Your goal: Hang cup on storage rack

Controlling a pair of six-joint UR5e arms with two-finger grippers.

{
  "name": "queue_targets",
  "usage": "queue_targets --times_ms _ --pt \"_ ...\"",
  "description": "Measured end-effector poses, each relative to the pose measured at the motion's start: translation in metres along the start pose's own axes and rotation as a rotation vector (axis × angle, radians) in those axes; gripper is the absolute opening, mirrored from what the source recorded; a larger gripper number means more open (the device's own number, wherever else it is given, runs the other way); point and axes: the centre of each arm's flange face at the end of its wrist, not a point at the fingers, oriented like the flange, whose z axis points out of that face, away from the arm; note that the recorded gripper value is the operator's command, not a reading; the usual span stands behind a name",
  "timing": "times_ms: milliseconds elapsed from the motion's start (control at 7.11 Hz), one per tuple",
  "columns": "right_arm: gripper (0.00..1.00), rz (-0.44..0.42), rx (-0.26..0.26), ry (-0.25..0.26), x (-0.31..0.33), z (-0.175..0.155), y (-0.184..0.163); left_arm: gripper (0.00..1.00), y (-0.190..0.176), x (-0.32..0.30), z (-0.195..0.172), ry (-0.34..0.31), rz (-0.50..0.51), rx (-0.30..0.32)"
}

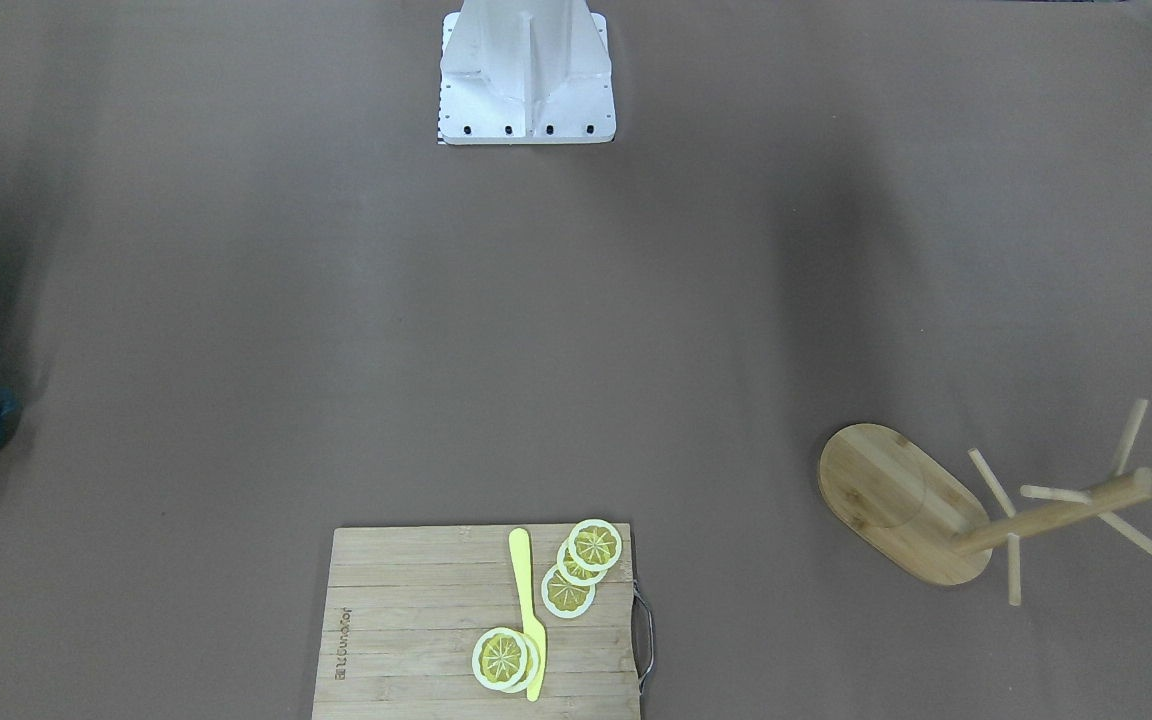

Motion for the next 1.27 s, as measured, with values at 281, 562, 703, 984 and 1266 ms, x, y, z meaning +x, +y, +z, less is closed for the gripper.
queue_targets --times_ms 281,562,703,984,1266 --pt "0.0 0.049 0.028 -0.053 -0.1 -0.013 -0.005 0.98 -0.006 0.011 -0.002 0.03 -0.02 0.03" --pt "0.0 0.126 0.031 -0.106 -0.234 -0.008 0.012 0.98 -0.015 0.06 0.01 0.137 -0.051 0.083" --pt "0.0 0.161 0.023 -0.127 -0.299 -0.004 0.024 0.98 -0.016 0.09 0.019 0.19 -0.065 0.102" --pt "0.0 0.229 -0.004 -0.121 -0.44 -0.003 0.043 0.97 -0.031 0.165 0.021 0.286 -0.12 0.144" --pt "0.0 0.205 0.003 -0.092 -0.533 0.009 0.074 0.88 -0.048 0.262 0.014 0.36 -0.082 0.19"
